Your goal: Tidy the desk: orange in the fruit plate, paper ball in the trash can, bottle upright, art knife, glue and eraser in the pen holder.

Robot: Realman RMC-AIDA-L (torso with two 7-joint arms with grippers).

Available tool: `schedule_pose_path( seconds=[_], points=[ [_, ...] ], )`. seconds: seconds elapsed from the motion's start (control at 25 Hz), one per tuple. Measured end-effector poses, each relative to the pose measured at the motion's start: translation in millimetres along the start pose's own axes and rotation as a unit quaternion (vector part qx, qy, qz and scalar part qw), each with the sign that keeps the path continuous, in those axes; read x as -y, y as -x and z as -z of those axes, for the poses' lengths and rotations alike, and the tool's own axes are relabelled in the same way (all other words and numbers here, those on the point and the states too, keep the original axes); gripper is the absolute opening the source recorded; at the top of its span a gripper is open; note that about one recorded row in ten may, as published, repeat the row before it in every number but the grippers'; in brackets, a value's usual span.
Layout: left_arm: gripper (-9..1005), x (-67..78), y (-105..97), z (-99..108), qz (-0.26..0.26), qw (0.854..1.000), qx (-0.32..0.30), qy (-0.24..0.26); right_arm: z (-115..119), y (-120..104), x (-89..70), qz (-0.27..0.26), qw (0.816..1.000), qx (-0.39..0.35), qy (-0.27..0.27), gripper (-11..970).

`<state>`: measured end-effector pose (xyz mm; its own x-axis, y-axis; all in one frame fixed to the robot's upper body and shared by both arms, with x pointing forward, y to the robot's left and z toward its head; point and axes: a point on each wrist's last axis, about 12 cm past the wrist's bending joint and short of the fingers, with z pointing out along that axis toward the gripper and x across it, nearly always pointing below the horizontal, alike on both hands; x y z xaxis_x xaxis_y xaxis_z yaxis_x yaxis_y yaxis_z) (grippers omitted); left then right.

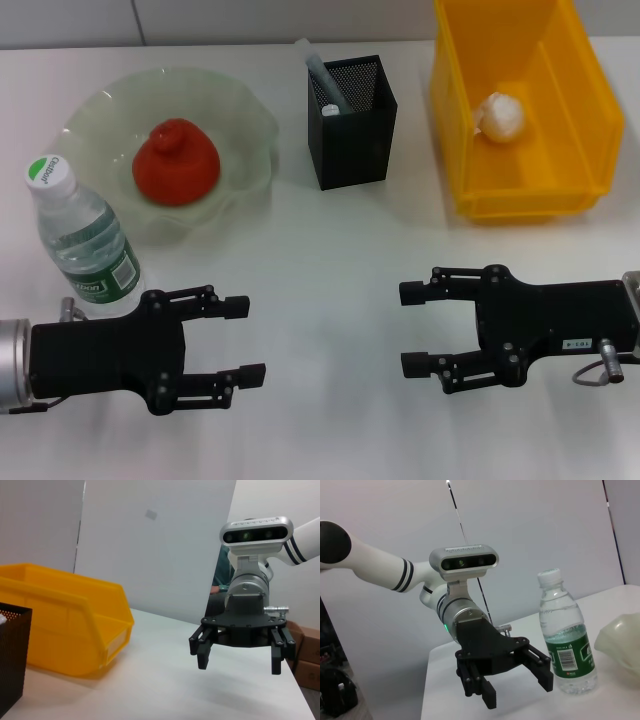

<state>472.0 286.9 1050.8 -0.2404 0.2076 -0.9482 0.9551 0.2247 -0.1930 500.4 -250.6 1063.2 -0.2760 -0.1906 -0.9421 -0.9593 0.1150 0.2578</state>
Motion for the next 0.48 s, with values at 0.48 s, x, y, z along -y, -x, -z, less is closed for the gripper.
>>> schedule_pose_path(
  seconds=[0.48],
  points=[
    [770,1.0,-0.5,-1.5,0.001,1.000,0.002,-0.001,-0.1,-1.2,-0.5,0.000,1.000,-0.005,0.003,807]
  ],
)
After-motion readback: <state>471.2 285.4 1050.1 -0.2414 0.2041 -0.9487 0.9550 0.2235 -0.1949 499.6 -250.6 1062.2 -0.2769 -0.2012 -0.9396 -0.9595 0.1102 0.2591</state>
